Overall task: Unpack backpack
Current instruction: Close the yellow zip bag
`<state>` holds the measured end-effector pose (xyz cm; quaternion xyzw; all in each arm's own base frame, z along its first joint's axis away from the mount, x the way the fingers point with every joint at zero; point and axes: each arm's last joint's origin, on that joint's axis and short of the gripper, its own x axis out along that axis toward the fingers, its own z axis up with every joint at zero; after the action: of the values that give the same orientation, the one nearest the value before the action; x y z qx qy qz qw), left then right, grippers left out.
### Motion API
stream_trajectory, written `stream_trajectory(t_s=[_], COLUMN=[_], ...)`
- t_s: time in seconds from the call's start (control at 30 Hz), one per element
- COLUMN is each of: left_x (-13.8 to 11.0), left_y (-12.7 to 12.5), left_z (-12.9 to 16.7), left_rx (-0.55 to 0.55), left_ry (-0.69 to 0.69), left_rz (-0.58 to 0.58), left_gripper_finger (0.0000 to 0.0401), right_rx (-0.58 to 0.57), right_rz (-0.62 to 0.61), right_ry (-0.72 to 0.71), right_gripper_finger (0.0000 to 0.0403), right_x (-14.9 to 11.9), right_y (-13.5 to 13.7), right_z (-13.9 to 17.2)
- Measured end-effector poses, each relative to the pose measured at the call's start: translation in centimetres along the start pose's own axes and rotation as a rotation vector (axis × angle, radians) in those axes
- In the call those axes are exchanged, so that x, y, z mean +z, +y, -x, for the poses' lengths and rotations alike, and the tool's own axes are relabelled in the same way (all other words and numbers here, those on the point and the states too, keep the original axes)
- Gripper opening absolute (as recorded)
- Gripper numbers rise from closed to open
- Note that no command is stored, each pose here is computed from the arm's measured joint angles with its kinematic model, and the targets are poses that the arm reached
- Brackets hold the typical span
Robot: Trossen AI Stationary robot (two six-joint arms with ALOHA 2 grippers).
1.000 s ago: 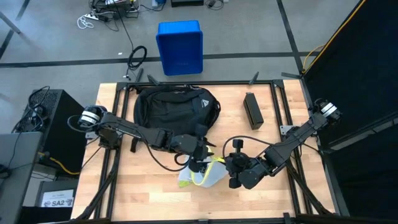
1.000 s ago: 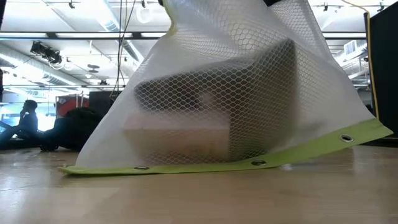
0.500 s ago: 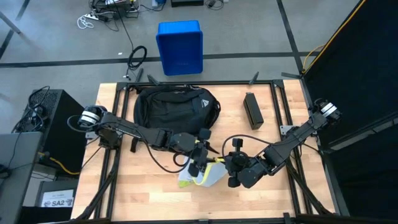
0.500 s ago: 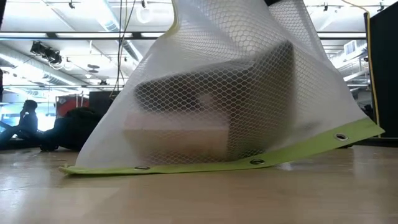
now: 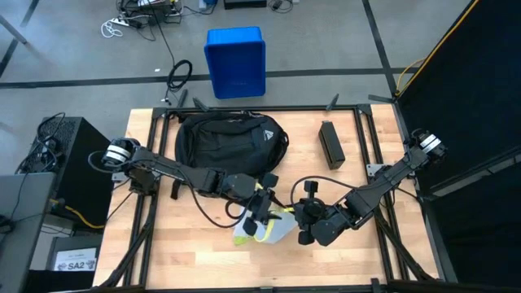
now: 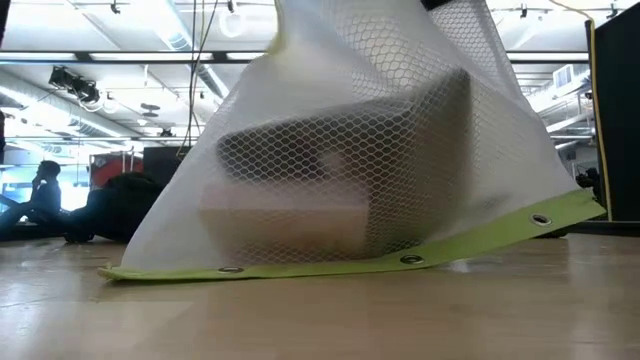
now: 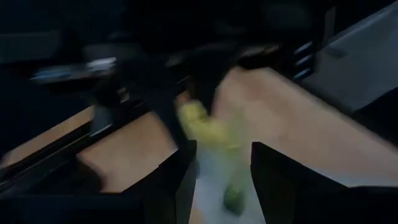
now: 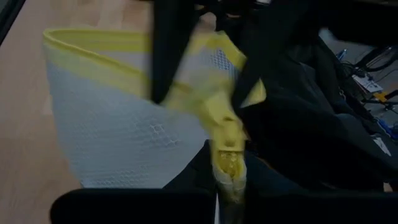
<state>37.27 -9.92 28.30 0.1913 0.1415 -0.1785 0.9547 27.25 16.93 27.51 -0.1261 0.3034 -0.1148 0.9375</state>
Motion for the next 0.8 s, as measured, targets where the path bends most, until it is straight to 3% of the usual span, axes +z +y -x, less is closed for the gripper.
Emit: stream_trajectory(t_s=[0.33, 0.57, 0.67, 0.8], left_x=[-0.32, -0.34, -0.36, -0.24], left_y=[0.03, 0.48, 0.50, 0.49], left_z=[0.03, 0.08, 0.08, 0.31], left_rx=[0.028, 0.173, 0.181, 0.170], left_ry=[0.043, 0.079, 0.085, 0.089], left_rz=[0.049, 0.044, 0.018, -0.020], left_gripper_finger=[0.0122, 0.0116, 0.0087, 0.0016], right_rx=[-0.002, -0.004, -0.002, 0.008], right_rz=[-0.012, -0.013, -0.012, -0.007], right_ry=[0.003, 0.002, 0.002, 0.012], right_gripper_finger=[0.0000, 0.0000, 0.0000, 0.0000], right_x=[-0.03, -0.02, -0.03, -0.11], right_y=[-0.03, -0.03, -0.03, -0.02], right_z=[-0.02, -0.02, -0.02, -0.02])
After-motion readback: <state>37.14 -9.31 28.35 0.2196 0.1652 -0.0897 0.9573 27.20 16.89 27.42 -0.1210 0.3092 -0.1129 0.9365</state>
